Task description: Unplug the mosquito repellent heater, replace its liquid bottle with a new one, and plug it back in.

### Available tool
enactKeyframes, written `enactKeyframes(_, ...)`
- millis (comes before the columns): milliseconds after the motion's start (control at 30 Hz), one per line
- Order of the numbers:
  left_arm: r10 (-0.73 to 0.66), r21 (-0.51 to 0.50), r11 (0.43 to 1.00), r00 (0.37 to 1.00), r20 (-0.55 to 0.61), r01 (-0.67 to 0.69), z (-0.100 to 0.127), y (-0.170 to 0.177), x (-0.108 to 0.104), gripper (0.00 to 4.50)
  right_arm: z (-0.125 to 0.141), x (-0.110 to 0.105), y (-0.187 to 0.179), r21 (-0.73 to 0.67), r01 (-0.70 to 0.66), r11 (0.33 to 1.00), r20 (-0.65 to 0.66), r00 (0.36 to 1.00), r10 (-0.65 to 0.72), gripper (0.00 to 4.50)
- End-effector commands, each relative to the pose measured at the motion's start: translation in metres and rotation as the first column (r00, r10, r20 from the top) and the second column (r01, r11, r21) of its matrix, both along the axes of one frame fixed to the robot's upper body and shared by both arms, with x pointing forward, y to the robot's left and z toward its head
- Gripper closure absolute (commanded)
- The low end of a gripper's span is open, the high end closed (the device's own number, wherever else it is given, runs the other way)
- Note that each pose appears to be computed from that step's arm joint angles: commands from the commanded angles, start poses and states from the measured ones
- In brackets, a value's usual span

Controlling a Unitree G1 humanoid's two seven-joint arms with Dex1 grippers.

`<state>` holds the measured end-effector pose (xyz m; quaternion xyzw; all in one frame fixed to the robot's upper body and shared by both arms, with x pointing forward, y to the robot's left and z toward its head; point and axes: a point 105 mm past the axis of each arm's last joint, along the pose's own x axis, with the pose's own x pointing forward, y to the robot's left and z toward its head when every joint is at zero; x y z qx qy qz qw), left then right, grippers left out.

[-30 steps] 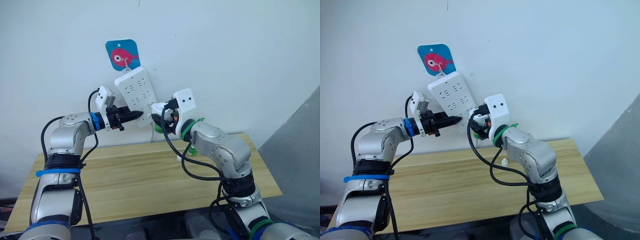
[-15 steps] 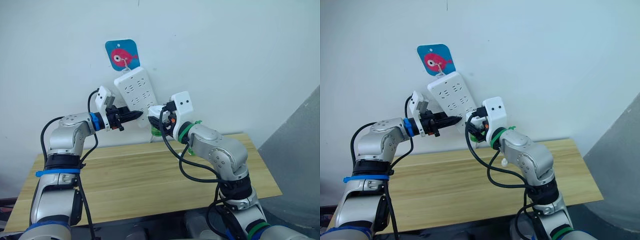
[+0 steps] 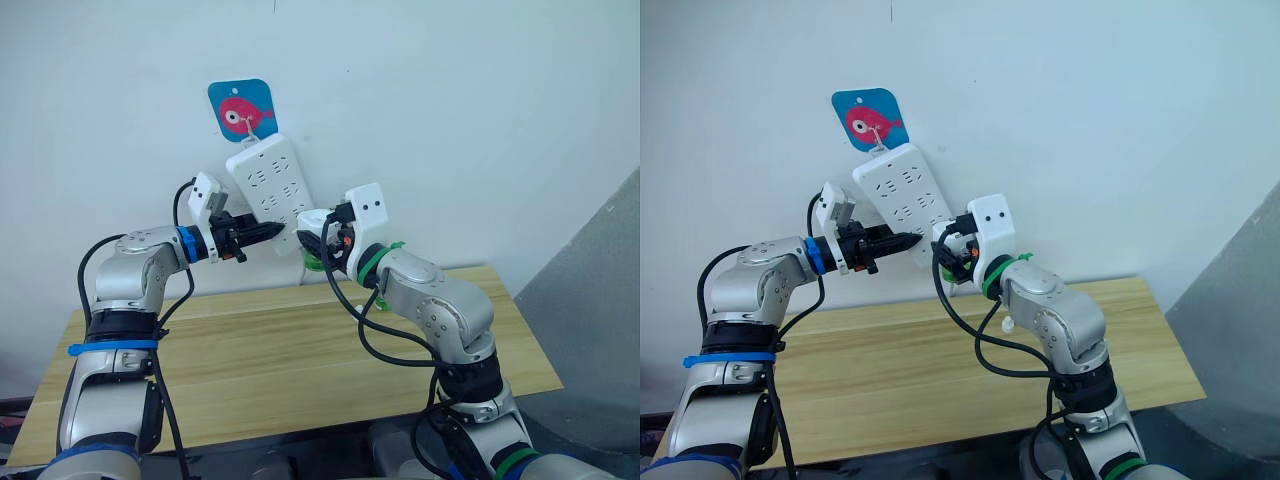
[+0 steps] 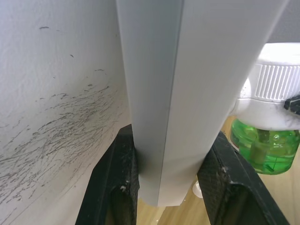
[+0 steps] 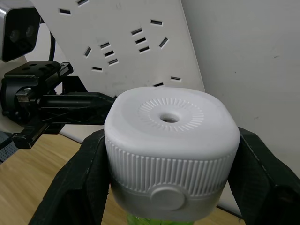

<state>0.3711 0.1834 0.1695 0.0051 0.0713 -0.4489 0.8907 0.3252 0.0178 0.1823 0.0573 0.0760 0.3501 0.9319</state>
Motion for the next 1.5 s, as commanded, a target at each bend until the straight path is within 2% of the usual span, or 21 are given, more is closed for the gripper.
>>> enactKeyframes(33,0.000,-0.030,1.000,0.998,0.061,0.001,0.020,0.001,0.000,3.20,0.022,-0.008,0.001,0.052,-0.030,0.998,0.082,0.996,0.025,1.45)
enactKeyframes(1200,-0.017,-0.029,0.999,0.999,0.049,0.019,0.019,-0.004,-0.002,3.20,0.022,-0.003,0.006,0.068,-0.020,0.997,0.097,0.995,0.014,1.46)
enactKeyframes(1500,-0.027,-0.029,0.999,0.999,0.042,0.029,0.018,-0.005,-0.004,3.20,0.017,0.005,0.015,0.042,-0.034,0.999,0.114,0.993,0.029,1.46)
